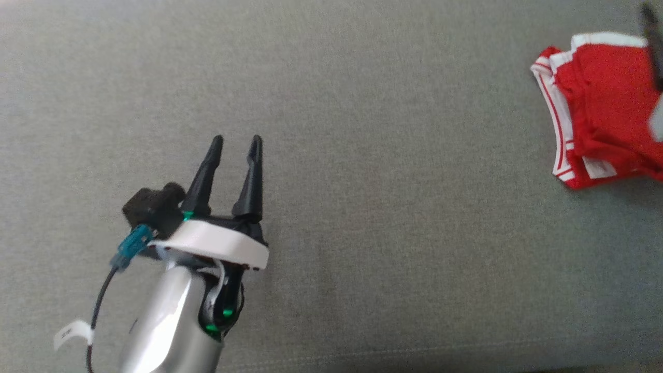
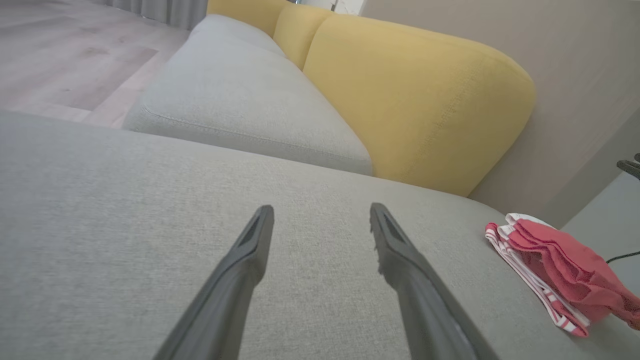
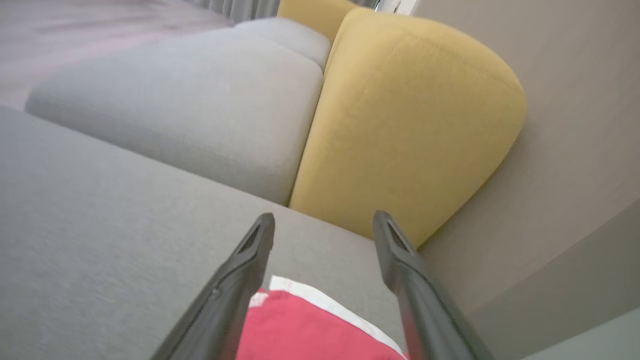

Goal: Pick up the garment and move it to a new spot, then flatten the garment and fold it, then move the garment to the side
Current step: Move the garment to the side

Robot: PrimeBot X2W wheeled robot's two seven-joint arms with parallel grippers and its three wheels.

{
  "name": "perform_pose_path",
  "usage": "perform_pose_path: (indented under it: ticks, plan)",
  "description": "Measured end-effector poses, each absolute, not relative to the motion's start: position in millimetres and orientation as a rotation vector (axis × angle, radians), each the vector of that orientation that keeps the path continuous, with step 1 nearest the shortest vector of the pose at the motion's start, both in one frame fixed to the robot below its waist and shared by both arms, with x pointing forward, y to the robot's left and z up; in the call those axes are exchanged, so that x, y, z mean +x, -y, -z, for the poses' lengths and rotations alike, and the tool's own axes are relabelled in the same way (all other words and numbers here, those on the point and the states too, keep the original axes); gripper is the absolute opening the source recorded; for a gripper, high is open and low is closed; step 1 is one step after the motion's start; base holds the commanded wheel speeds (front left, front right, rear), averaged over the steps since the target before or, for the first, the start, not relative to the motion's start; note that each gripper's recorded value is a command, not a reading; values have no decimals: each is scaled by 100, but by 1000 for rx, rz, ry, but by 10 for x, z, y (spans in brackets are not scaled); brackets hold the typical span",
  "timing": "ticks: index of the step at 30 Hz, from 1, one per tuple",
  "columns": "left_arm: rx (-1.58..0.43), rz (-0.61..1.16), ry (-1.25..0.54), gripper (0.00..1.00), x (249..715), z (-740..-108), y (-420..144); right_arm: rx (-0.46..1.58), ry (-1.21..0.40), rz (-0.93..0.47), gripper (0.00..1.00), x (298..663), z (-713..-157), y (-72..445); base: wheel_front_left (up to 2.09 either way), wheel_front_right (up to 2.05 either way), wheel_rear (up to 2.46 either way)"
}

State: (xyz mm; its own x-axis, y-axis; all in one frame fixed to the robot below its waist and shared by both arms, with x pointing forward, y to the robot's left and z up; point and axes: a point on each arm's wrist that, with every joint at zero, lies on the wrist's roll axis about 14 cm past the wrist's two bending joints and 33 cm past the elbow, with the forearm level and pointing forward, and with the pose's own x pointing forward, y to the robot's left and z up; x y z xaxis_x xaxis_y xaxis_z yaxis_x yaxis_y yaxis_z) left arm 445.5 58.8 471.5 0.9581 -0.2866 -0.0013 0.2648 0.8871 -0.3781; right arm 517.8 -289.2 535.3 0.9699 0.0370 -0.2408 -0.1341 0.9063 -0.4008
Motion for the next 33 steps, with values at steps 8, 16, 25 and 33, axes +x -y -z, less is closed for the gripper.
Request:
perform_pose_path:
  ticks: [8,16,25,33]
  plan:
    - [-376,190,30,100,4236,-5026,-957,-170,26,-210,100,4930,-5650,1981,0,0,0]
    - [-370,128,40,100,3887,-5049,-1206,4,22,-241,100,4404,-5238,1454,0,0,0]
    - [-334,145,12,100,3579,-4931,-1213,87,-23,-185,100,3937,-4887,1392,0,0,0]
    - [-313,130,32,100,3567,-4985,-1240,116,-37,-167,100,3819,-4799,1421,0,0,0]
